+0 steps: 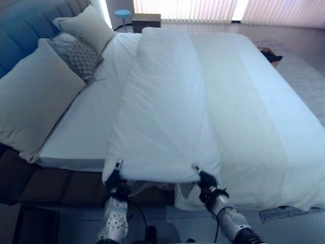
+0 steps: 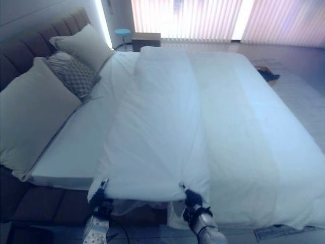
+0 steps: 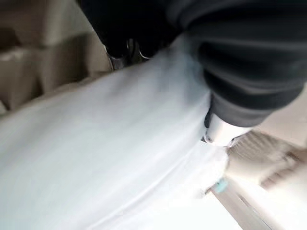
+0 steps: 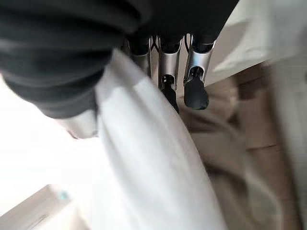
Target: Make the bed
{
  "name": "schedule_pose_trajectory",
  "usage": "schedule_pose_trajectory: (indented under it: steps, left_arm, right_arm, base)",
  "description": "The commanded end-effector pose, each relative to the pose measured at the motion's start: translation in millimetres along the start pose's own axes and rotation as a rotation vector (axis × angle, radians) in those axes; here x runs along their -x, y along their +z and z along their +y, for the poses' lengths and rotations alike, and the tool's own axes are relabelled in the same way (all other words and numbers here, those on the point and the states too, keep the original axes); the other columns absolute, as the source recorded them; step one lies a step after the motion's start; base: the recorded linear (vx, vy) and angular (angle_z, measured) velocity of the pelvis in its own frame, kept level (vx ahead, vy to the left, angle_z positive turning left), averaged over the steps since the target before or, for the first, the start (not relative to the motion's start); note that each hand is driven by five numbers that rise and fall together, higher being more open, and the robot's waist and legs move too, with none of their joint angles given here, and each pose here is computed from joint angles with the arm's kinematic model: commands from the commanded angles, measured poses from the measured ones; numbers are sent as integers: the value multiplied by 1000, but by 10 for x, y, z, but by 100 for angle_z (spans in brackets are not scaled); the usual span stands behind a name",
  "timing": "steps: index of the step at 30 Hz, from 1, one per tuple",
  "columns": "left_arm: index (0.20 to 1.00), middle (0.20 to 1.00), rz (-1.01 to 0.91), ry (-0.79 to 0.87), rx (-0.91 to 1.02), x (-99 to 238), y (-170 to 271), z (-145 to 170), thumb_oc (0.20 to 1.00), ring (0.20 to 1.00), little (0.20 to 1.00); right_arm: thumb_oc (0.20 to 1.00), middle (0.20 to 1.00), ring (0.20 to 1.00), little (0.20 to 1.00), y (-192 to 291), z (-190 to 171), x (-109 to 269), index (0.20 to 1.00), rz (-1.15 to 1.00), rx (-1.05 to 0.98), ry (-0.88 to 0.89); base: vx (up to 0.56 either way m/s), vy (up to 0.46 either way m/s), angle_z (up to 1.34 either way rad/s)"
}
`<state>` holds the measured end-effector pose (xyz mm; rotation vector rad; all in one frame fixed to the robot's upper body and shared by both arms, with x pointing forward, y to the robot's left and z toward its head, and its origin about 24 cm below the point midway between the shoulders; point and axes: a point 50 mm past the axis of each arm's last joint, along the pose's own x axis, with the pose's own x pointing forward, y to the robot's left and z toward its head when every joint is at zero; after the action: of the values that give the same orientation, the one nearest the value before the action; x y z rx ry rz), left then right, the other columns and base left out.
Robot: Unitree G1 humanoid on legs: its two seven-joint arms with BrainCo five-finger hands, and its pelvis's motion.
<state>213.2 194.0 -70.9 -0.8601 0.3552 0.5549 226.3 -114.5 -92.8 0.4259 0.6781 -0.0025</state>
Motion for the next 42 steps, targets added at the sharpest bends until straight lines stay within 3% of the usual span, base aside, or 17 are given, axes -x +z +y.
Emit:
schedule_pose_trajectory:
  steps: [1, 5, 14, 20, 21, 22, 23, 26, 33, 38, 39, 42]
  left_arm:
    - [200, 200, -149, 255, -33, 30, 451, 629, 200, 200, 200]
    - [200, 200, -115, 350, -93, -21, 427, 751, 200, 200, 200]
    - [200, 200, -204, 202, -358, -370, 699, 114, 200, 200, 200]
    - [200, 200, -255, 188, -365, -463, 830, -95, 200, 200, 200]
    - [200, 200, -263, 201, -353, -494, 877, -122, 200, 200, 200]
    - [413, 413, -264, 200, -353, -497, 880, -127, 413, 413, 413]
    - [1000, 1000, -259, 221, -359, -518, 906, -111, 1000, 1000, 1000]
    - [1000, 1000, -271, 276, -387, -567, 990, -139, 1000, 1000, 1000]
    - [1000, 1000, -208, 454, -485, -520, 860, 169, 1000, 1000, 1000]
    - [1000, 1000, -133, 625, -532, -378, 798, 622, 1000, 1000, 1000]
    - [1000, 1000, -123, 702, -538, -292, 769, 790, 1000, 1000, 1000]
    - [1000, 1000, -153, 753, -534, -227, 781, 866, 1000, 1000, 1000]
  right_arm:
    - [200, 200, 200, 200, -94, -262, 39, 200, 53, 87, -111]
    - [200, 200, 200, 200, -167, -366, 36, 200, 89, 42, -189]
    - [200, 200, 200, 200, 418, -304, -126, 200, -124, -132, -292]
    - [200, 200, 200, 200, 760, -205, -194, 200, -221, -158, -296]
    - [432, 432, 432, 432, 874, -176, -219, 432, -242, -160, -303]
    - [1000, 1000, 1000, 1000, 881, -174, -220, 1000, -244, -161, -302]
    - [1000, 1000, 1000, 1000, 929, -176, -231, 1000, -250, -156, -319]
    - [1000, 1000, 1000, 1000, 1078, -128, -267, 1000, -263, -155, -350]
    - [1000, 1000, 1000, 1000, 875, -406, -243, 1000, -140, -97, -497]
    - [1000, 1000, 1000, 1000, 584, -923, -45, 1000, -37, -151, -708]
    - [1000, 1000, 1000, 1000, 561, -1151, 87, 1000, -69, -233, -850]
    - [1000, 1000, 1000, 1000, 581, -1312, 210, 1000, -113, -208, -971]
  base:
    - [6, -7, 5]
    - [-26, -29, 9]
    - [-162, 1, 22]
    - [-59, 55, 15]
    - [-39, 44, 7]
    - [-52, 69, 5]
    - [61, 28, 6]
    - [-1, 54, 8]
    - [-12, 37, 3]
    - [21, 24, -3]
    - [26, 15, -14]
    - [15, 16, -12]
